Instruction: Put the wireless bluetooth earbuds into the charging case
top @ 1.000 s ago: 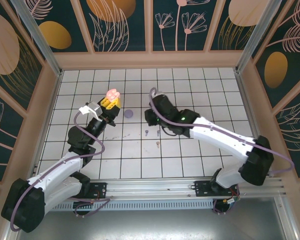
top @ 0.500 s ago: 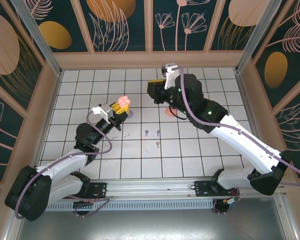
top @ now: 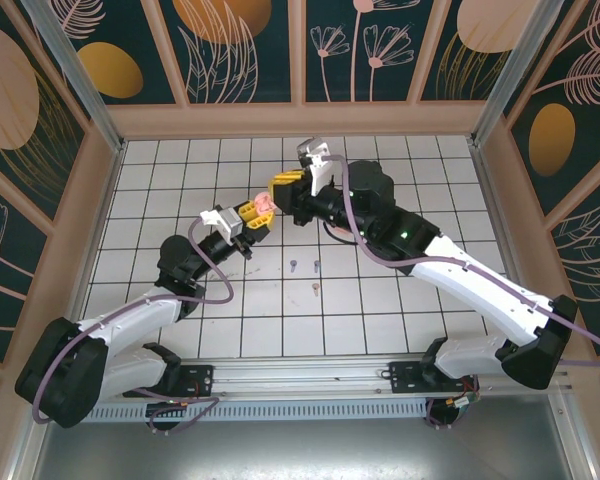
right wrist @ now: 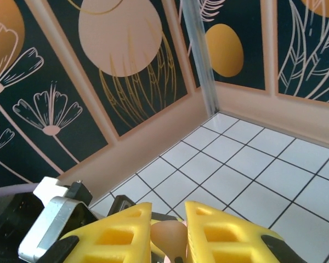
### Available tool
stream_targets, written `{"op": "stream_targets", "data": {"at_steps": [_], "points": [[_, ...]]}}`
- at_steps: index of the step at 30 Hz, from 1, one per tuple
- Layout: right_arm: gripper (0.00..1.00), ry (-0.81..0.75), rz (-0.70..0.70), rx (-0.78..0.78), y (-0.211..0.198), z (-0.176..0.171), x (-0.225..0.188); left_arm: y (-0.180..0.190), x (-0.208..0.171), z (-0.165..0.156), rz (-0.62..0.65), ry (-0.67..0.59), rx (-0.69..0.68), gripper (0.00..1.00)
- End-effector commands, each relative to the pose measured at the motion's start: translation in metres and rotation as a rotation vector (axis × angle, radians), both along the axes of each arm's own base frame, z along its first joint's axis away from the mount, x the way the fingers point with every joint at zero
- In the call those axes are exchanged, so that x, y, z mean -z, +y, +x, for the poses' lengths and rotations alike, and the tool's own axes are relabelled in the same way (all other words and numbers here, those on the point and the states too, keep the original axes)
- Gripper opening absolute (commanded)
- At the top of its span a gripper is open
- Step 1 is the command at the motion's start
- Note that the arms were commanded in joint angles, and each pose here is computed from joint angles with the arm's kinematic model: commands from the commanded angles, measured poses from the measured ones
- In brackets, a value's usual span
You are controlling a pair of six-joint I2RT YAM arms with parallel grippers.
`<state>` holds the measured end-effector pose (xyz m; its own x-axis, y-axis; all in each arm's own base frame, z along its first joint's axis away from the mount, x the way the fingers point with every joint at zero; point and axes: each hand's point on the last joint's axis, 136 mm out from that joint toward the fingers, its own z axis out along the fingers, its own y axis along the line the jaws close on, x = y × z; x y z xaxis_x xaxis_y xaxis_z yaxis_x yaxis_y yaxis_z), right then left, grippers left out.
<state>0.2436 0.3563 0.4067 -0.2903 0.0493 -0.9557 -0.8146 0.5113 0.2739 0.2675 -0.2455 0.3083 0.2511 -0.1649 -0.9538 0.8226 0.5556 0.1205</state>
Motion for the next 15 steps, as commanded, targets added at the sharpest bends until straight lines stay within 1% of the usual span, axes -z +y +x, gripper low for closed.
{"op": "stream_targets", "data": {"at_steps": [1, 15], "points": [[0.19, -0.070, 0.059, -0.083, 0.008, -0.015, -0.016, -0.007, -0.016, -0.006, 0.012, -0.075, 0.035, 0.00], [0.18, -0.020, 0.057, -0.103, 0.015, -0.018, 0.009, -0.007, -0.022, -0.008, 0.007, -0.077, 0.043, 0.00]]}}
